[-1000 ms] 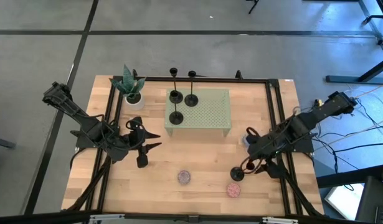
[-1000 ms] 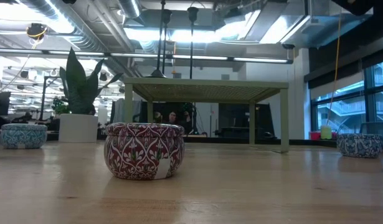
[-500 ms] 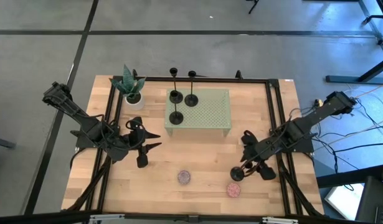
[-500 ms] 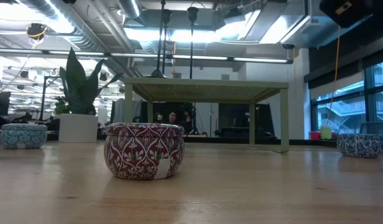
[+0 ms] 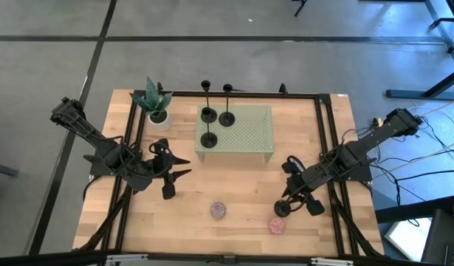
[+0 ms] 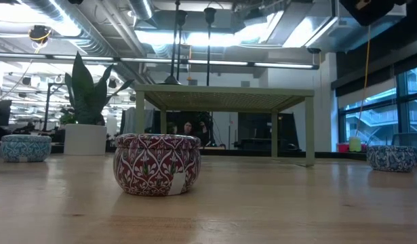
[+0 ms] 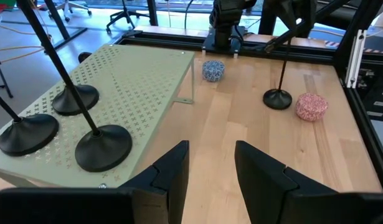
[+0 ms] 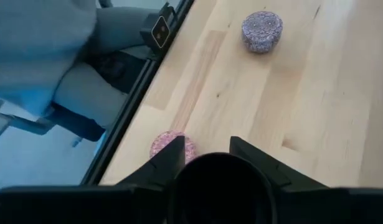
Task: Pick & Place candle stick holders
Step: Align the black candle holder with the black candle holder on the shelf
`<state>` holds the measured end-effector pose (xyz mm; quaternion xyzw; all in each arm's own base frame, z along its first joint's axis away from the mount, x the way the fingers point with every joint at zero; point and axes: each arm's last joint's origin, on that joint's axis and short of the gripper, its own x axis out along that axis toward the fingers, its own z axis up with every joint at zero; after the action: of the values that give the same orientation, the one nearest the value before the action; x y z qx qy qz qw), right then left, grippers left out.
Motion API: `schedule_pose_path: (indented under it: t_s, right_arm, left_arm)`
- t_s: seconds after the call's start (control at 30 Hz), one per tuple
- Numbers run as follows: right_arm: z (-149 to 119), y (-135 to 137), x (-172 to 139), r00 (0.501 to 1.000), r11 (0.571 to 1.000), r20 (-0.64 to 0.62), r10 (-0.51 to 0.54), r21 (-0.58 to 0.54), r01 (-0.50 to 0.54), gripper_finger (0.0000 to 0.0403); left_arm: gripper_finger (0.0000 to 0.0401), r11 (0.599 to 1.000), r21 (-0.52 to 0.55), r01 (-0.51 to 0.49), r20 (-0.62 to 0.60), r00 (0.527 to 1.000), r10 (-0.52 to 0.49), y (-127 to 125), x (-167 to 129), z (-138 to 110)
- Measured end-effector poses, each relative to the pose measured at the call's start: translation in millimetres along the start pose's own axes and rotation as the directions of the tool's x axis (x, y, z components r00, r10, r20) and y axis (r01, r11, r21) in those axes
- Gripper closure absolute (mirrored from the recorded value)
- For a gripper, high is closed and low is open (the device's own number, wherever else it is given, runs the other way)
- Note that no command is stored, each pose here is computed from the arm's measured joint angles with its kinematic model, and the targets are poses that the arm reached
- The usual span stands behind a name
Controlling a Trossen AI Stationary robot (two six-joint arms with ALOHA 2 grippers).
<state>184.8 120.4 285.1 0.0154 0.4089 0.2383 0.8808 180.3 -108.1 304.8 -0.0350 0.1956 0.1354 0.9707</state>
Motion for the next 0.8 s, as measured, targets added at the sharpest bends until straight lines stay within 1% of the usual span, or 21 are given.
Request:
schedule_pose_path:
  t_s: [0.07, 0.17, 0.33, 0.43, 0.47, 0.53, 0.6, 0.67, 0.7, 0.8]
  right_arm:
    - [0.6, 0.3, 0.0, 1.000, 1.000, 0.006, 0.005, -0.003, -0.005, 0.0284]
    - [4.7, 1.3, 0.2, 0.999, 0.999, 0.048, 0.016, -0.030, -0.015, 0.0284]
    - [17.4, 3.8, -1.4, 0.983, 0.991, 0.178, 0.048, -0.129, -0.025, 0.0277]
    - [26.4, 2.3, -3.6, 0.963, 0.979, 0.265, 0.056, -0.203, -0.001, 0.0284]
    - [28.7, 1.0, -4.3, 0.956, 0.974, 0.289, 0.047, -0.226, 0.020, 0.0284]
    - [32.4, -3.4, -5.6, 0.944, 0.960, 0.329, -0.006, -0.263, 0.097, 0.0284]
    - [37.4, -8.9, -7.6, 0.921, 0.945, 0.382, -0.073, -0.268, 0.186, 0.0284]
    - [44.0, -15.6, -11.0, 0.882, 0.938, 0.448, -0.143, -0.224, 0.266, 0.0284]
    - [47.5, -19.3, -13.1, 0.862, 0.937, 0.479, -0.167, -0.194, 0.289, 0.0284]
    - [56.7, -28.8, -21.5, 0.835, 0.936, 0.512, -0.201, -0.151, 0.318, 0.0283]
  left_arm:
    - [0.0276, 1.000, 0.004, 0.000, -0.001, 1.000, 0.000, 0.0, 0.0, -0.1]
    - [0.0276, 1.000, 0.031, 0.004, -0.003, 1.000, -0.004, -0.1, 0.0, -0.2]
    - [0.0276, 0.998, 0.061, 0.005, -0.003, 1.000, -0.005, -0.1, 0.0, -0.1]
    - [0.0276, 0.998, 0.061, 0.005, -0.003, 1.000, -0.005, -0.1, 0.0, -0.1]
    - [0.0276, 0.998, 0.061, 0.005, -0.003, 1.000, -0.004, -0.1, 0.0, -0.1]
    - [0.0276, 0.998, 0.062, 0.004, -0.003, 1.000, -0.004, -0.1, 0.0, -0.2]
    - [0.0276, 0.998, 0.069, 0.004, -0.005, 1.000, -0.004, 0.0, 0.0, -0.3]
    - [0.0276, 0.996, 0.090, 0.004, -0.005, 1.000, -0.004, 0.0, 0.0, -0.3]
    - [0.0276, 0.995, 0.099, 0.004, -0.005, 1.000, -0.004, 0.0, 0.0, -0.3]
    - [0.0276, 0.994, 0.107, 0.004, -0.005, 1.000, -0.003, 0.0, 0.1, -0.4]
